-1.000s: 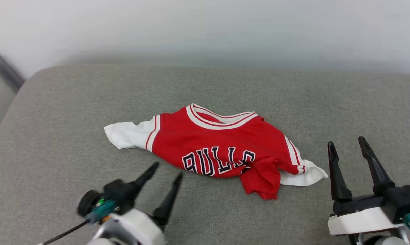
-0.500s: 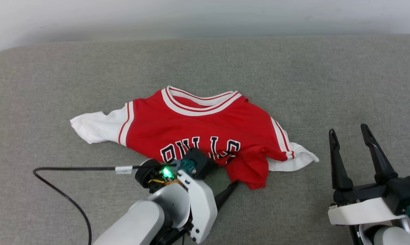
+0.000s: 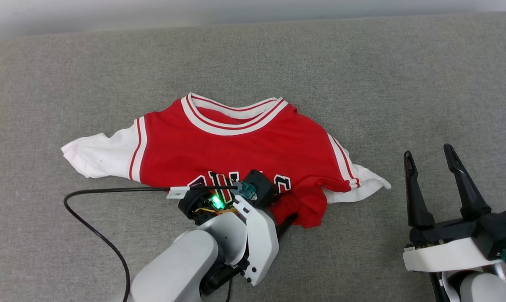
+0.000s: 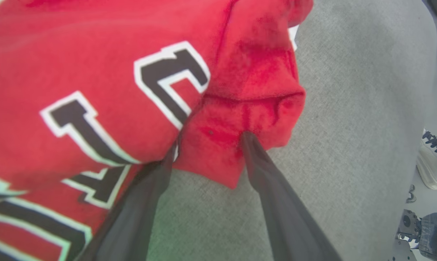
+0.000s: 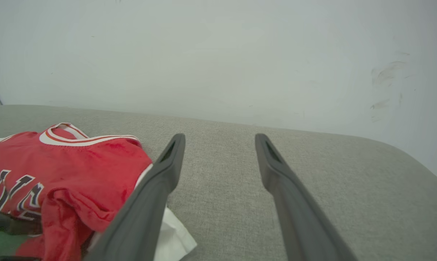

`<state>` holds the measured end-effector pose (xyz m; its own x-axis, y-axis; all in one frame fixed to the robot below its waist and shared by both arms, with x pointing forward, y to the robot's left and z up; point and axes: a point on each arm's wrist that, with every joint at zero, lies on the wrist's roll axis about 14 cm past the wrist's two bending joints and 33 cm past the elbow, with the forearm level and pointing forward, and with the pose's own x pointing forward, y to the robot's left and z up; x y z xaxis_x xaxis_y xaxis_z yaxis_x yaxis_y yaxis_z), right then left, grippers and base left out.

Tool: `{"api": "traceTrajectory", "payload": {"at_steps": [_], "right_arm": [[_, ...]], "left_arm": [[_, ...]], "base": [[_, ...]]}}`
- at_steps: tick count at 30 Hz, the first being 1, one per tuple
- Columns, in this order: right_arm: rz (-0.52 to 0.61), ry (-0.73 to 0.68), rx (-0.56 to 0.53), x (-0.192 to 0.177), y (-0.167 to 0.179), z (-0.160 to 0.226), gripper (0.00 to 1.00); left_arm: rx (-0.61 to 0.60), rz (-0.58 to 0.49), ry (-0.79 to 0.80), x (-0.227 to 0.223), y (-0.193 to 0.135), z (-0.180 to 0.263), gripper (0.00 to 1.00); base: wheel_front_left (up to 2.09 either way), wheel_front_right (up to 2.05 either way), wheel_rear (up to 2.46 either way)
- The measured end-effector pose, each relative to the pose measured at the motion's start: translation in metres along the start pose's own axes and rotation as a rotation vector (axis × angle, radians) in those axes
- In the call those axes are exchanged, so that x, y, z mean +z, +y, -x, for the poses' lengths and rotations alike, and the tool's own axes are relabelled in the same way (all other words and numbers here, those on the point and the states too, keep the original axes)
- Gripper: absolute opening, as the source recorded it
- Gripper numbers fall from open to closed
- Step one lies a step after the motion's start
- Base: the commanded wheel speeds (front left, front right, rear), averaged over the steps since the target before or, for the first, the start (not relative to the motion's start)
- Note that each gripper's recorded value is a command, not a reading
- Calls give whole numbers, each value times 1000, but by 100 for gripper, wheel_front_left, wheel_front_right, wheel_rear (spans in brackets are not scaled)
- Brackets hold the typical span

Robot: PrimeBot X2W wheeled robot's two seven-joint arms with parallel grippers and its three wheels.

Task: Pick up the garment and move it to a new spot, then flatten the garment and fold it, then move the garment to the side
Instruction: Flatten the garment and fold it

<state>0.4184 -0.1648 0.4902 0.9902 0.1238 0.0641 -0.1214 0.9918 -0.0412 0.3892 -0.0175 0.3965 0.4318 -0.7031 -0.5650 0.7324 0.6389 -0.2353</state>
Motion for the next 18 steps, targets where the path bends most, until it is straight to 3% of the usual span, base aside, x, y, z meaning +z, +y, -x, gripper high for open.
{"api": "traceTrajectory", "payload": {"at_steps": [9, 18], "right_arm": [[-1, -15, 10, 7, 4, 1, 100], [-28, -70, 42, 29, 17, 13, 100]], "left_arm": [[0, -30, -59, 4, -5, 11, 0], [134, -44, -199, 24, 1, 71, 0]], "base": [[0, 0, 0], [0, 0, 0]]}}
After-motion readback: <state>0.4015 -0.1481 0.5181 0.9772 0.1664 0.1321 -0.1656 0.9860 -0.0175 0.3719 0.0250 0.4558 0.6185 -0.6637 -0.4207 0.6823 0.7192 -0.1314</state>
